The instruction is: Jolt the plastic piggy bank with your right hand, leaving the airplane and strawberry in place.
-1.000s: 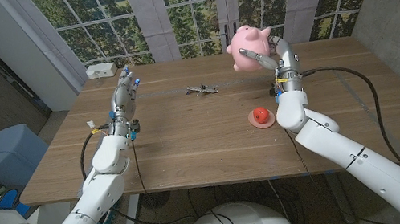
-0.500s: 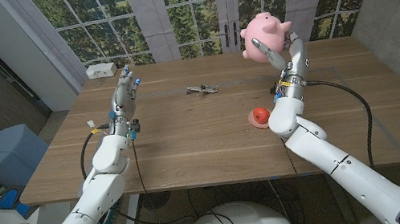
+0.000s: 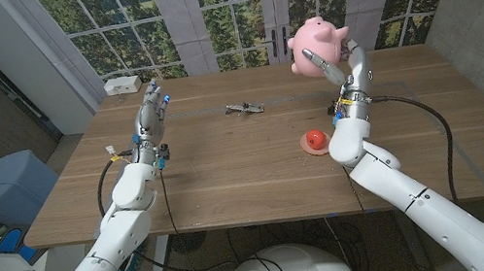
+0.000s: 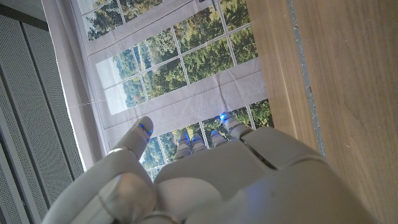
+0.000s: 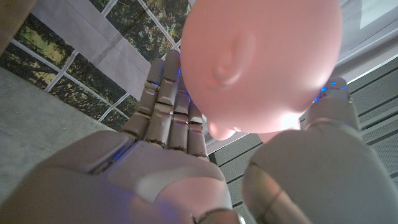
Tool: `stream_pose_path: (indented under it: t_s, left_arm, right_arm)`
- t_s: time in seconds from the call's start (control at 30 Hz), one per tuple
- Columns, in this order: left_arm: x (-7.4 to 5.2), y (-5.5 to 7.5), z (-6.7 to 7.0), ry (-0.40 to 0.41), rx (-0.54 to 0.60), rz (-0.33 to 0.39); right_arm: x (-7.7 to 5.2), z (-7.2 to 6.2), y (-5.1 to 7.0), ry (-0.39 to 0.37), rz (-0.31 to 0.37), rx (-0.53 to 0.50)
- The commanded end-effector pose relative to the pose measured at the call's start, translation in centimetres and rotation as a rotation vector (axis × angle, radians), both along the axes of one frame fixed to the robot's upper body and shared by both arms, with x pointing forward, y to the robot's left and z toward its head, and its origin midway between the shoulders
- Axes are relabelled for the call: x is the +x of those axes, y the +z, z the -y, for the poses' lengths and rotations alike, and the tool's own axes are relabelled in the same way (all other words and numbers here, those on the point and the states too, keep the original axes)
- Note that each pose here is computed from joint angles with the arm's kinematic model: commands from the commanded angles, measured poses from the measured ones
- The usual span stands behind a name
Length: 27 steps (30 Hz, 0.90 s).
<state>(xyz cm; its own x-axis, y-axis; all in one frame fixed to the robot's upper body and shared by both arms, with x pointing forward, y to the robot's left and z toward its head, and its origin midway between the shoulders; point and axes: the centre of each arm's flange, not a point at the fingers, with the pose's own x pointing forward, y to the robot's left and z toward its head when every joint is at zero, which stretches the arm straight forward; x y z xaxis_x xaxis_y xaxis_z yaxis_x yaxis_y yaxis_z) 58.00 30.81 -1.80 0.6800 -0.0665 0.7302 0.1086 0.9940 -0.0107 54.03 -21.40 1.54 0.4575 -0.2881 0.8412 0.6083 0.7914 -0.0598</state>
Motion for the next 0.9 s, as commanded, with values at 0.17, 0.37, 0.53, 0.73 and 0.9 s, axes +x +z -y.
stream_pose_path:
  t_s: [0.17, 0.37, 0.53, 0.73, 0.9]
  left_arm:
    - [0.2, 0.0, -0.2, 0.001, -0.001, -0.005]
    - [0.2, 0.0, -0.2, 0.001, 0.000, -0.007]
    - [0.2, 0.0, -0.3, 0.003, -0.001, -0.005]
    - [0.3, 0.0, -0.3, 0.002, 0.000, -0.006]
    - [0.4, 0.1, -0.4, 0.002, -0.002, -0.005]
  right_arm:
    - [1.2, -0.9, 1.3, 0.123, -0.272, -0.293]
    - [1.7, -1.4, 2.0, 0.160, -0.390, -0.372]
    - [1.9, -1.6, 2.2, 0.168, -0.438, -0.397]
    - [1.9, -1.7, 2.2, 0.154, -0.430, -0.388]
    - [1.8, -1.7, 2.0, 0.130, -0.377, -0.361]
